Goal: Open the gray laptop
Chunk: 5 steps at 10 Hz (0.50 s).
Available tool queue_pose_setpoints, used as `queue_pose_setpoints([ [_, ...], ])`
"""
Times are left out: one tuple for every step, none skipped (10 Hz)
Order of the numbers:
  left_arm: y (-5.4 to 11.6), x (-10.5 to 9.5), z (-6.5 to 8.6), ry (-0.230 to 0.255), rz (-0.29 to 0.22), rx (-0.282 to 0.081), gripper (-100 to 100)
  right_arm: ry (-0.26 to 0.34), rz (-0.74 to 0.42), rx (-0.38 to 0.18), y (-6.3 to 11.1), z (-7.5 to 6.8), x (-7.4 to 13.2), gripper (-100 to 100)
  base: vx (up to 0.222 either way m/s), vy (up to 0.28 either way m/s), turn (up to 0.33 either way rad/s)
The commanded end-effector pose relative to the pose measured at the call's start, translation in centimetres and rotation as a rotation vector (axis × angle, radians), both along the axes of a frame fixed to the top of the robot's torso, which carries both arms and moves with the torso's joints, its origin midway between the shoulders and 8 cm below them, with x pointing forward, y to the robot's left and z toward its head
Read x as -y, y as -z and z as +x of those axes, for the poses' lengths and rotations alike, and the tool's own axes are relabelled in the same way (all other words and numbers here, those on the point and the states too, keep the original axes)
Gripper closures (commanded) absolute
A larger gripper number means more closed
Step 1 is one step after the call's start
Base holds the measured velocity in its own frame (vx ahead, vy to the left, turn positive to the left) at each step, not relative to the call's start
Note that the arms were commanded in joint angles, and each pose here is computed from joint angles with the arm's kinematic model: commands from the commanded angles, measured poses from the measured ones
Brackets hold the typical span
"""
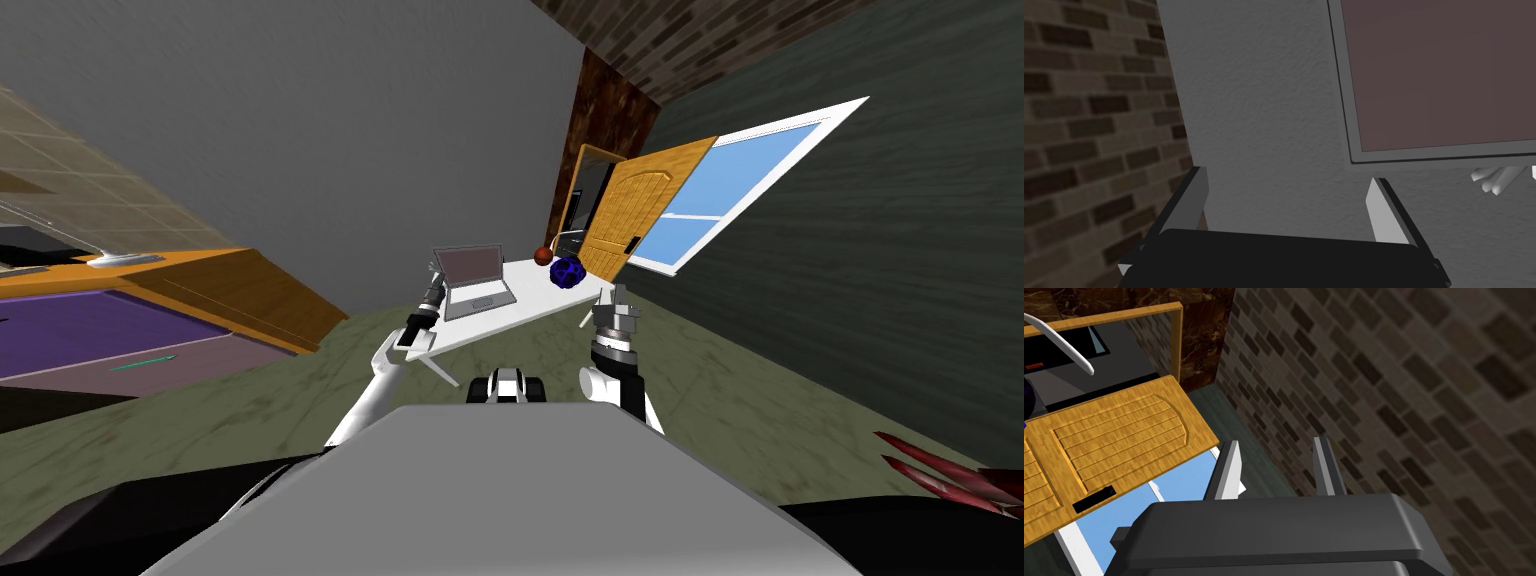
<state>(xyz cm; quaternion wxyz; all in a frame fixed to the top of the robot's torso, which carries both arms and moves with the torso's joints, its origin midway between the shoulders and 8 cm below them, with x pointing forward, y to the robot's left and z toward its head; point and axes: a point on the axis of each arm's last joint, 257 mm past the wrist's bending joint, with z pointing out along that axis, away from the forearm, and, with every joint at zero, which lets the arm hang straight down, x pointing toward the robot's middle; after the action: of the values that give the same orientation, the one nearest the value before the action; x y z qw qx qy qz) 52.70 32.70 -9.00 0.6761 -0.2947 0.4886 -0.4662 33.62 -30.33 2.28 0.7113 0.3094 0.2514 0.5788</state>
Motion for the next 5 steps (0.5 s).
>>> queue_pose_setpoints([
  [0.8, -2.1, 1.6, -0.033, 0.02, -0.033, -100, 0.0, 0.0, 0.0, 0.0, 0.0, 0.0, 0, 0.006, -0.002, -0.055],
  [0.2, -3.4, 2.6, -0.054, 0.039, -0.036, -100, 0.0, 0.0, 0.0, 0.0, 0.0, 0.0, 0, 0.008, -0.004, -0.101],
  [1.1, -3.8, 2.8, -0.061, 0.037, -0.054, -100, 0.0, 0.0, 0.0, 0.0, 0.0, 0.0, 0, 0.008, -0.002, -0.052],
  [0.0, -5.0, 3.8, -0.081, 0.056, -0.049, -100, 0.0, 0.0, 0.0, 0.0, 0.0, 0.0, 0, 0.007, -0.007, -0.092],
  [1.2, -5.5, 3.9, -0.09, 0.053, -0.072, -100, 0.0, 0.0, 0.0, 0.0, 0.0, 0.0, 0, 0.007, -0.004, -0.061],
])
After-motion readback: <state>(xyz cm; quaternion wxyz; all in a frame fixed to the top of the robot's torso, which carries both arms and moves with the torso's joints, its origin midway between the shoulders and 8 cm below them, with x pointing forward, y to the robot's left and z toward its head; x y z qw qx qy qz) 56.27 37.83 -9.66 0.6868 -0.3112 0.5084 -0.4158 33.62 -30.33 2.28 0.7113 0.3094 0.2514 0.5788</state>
